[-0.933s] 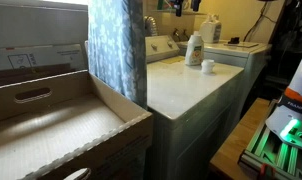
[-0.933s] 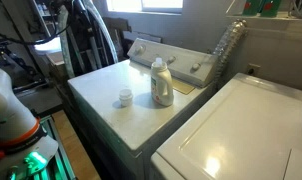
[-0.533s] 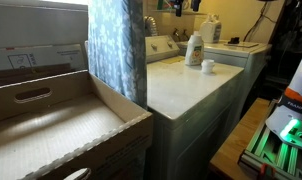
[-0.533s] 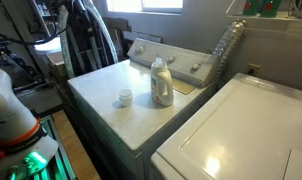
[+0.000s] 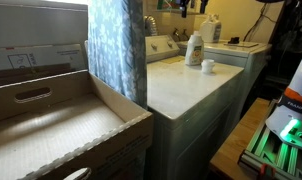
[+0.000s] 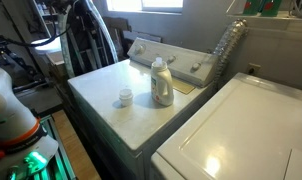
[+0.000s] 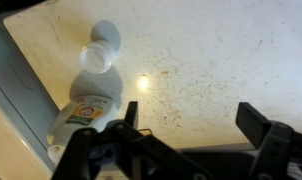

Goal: Pour some fabric softener into its lid

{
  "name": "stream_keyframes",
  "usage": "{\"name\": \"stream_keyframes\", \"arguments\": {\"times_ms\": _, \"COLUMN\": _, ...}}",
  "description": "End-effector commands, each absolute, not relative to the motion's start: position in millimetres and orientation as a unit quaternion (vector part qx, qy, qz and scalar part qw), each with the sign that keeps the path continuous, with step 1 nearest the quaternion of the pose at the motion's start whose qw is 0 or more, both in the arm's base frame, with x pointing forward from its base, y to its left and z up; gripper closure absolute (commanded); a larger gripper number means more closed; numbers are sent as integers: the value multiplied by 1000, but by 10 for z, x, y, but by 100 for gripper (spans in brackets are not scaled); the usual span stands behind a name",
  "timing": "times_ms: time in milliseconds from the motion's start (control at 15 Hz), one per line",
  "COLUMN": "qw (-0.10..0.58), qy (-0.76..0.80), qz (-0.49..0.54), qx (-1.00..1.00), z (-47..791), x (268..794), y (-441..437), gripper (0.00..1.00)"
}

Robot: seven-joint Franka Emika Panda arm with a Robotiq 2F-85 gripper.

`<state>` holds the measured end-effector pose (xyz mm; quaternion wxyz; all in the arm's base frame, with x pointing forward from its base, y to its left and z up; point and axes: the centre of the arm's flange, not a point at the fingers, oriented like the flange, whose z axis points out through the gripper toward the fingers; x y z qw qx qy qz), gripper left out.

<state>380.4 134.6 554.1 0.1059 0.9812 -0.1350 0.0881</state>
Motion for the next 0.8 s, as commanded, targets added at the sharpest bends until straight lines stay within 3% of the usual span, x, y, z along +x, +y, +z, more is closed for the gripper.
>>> {"name": "stream_keyframes", "arguments": {"times_ms": 0, "qw": 95, "qy": -235, "qz": 80, "qx": 964, "z": 5539, "x": 3812, "y": 324, "gripper": 0}}
{"name": "stream_keyframes", "arguments": {"times_ms": 133, "qw": 86, "qy": -295, "qz": 73, "qx": 949, "z": 5560, "x": 3823, "y": -295, "gripper": 0}}
{"name": "stream_keyframes", "arguments": {"times_ms": 200, "qw": 89, "qy": -255, "qz": 73, "qx": 960, "z": 5586, "x": 3902, "y": 126, "gripper": 0}}
{"name": "stream_keyframes", "arguments": {"times_ms": 533, "qw": 78, "qy": -310, "qz": 62, "qx": 946, "z": 5588, "x": 3921, "y": -372, "gripper": 0}}
{"name": "stream_keyframes", "arguments": {"times_ms": 733, "qw": 69, "qy": -409, "qz": 49, "qx": 908, "z": 5453, "x": 4062, "y": -1128, "gripper": 0}}
